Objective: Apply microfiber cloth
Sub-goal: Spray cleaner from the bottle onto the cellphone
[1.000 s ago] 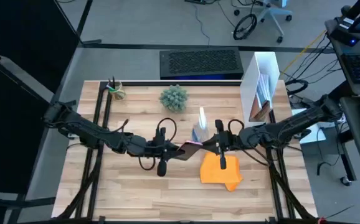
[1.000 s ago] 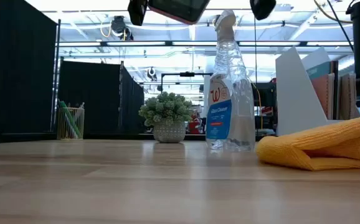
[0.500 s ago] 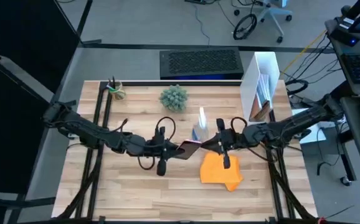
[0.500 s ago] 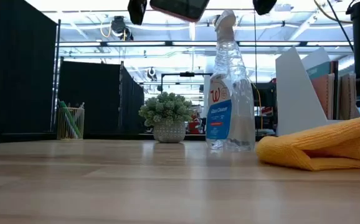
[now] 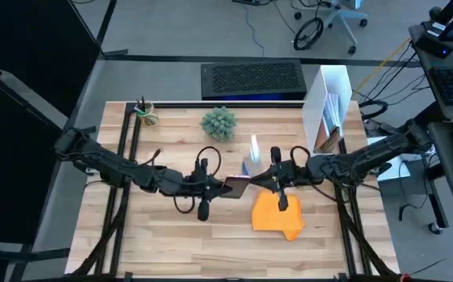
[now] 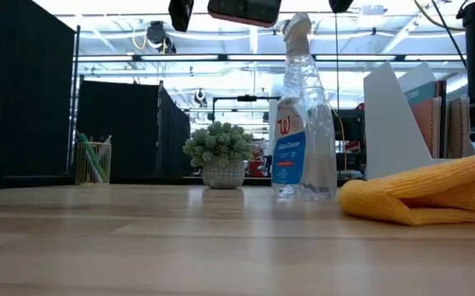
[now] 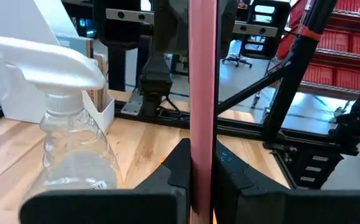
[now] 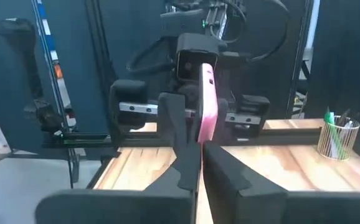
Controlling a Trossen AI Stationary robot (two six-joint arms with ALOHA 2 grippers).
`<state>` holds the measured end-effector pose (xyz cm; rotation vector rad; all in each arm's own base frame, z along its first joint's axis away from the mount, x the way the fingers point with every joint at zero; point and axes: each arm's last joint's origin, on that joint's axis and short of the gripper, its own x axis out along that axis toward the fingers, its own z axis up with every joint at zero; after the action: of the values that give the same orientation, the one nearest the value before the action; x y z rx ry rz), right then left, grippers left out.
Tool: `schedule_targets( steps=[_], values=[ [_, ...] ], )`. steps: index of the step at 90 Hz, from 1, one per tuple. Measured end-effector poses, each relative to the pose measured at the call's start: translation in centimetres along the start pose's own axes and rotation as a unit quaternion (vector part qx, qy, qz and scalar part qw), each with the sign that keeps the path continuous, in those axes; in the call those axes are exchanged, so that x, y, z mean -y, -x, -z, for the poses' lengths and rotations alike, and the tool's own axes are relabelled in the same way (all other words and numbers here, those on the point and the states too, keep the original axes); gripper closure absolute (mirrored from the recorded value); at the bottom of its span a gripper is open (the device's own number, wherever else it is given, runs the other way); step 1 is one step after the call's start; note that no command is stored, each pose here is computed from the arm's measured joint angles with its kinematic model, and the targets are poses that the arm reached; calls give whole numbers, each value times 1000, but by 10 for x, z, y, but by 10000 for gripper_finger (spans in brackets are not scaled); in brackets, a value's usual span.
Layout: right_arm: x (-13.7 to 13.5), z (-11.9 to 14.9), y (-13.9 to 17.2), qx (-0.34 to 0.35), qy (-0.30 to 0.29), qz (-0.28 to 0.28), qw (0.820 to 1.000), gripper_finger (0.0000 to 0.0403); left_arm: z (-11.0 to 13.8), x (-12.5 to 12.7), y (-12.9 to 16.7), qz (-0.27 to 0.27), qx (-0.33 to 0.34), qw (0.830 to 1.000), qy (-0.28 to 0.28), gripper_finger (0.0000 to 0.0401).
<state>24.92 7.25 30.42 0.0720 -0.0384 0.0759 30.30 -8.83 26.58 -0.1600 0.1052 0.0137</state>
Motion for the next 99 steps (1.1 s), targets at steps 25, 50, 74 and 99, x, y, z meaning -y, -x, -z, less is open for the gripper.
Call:
schedule_targets(
  steps=[25, 50, 74, 99],
  values=[
    [6, -21, 14, 49, 57, 9, 997, 376, -1, -16, -4, -20, -6, 1000, -23, 388],
    [26, -41, 75, -15, 82, 120, 989, 211, -31, -58, 12, -88, 13, 994, -61, 388],
    [65, -17, 72, -145, 108, 197, 964, 86, -49, -135, 22, -123, 13, 990, -62, 388],
    [103, -7, 63, -178, 61, 60, 980, 58, -41, -181, 20, -115, -6, 993, -21, 388]
  ],
)
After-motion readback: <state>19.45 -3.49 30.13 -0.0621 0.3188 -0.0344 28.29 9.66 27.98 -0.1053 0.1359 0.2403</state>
